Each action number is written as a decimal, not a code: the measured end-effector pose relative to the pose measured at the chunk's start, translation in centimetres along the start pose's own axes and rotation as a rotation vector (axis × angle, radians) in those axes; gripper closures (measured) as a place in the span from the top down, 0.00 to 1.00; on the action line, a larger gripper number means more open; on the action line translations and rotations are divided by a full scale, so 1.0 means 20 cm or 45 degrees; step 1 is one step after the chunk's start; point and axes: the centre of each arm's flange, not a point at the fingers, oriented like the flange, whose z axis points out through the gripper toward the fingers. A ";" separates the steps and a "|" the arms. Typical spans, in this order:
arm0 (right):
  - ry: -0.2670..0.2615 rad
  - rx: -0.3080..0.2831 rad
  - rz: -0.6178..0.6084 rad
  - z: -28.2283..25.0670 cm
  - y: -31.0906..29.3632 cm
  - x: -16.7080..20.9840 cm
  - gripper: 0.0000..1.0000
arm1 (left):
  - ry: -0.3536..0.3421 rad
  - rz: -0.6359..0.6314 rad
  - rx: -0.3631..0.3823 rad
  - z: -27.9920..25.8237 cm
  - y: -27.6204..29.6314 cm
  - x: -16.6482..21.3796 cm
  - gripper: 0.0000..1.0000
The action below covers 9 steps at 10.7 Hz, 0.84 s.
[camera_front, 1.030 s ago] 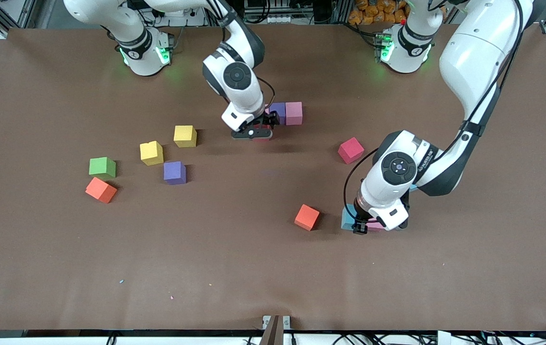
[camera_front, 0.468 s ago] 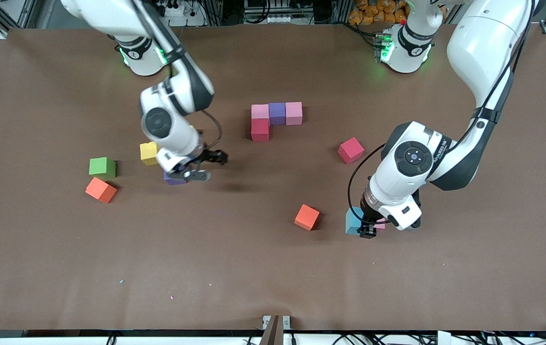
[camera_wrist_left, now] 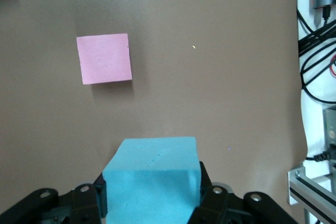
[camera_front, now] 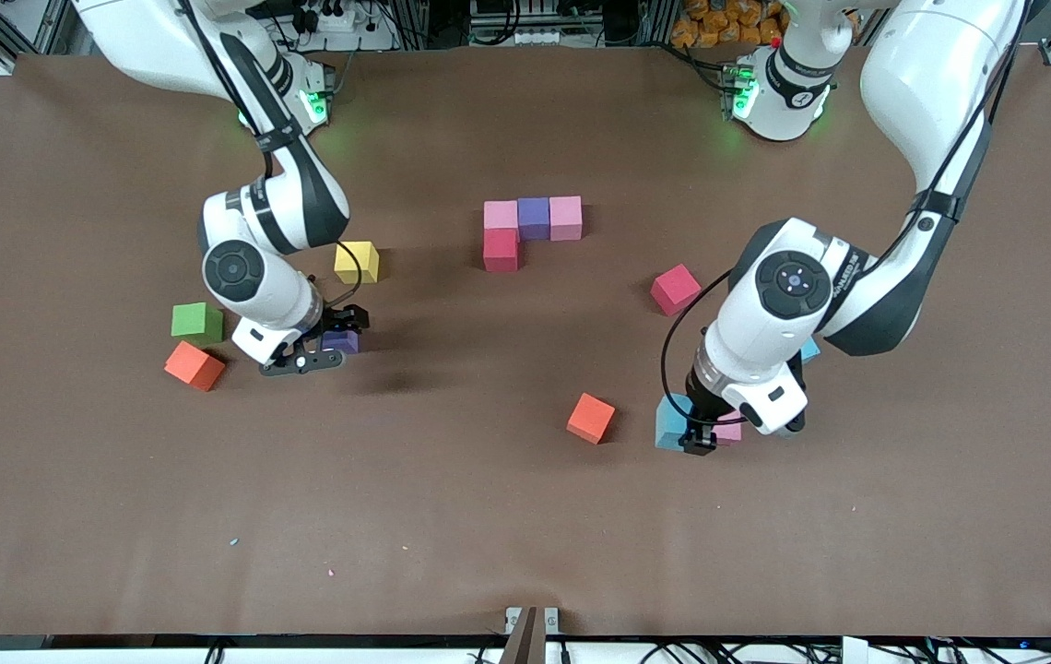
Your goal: Arrange 11 blocks into digit 3
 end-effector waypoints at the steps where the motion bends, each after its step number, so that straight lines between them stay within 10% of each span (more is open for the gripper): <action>1: -0.002 0.000 -0.012 0.03 0.02 -0.01 1.00 | -0.002 0.002 0.001 0.00 0.00 -0.01 0.61; 9: -0.016 -0.008 -0.035 0.30 -0.03 -0.04 0.88 | -0.017 -0.040 -0.053 -0.16 0.05 0.04 0.61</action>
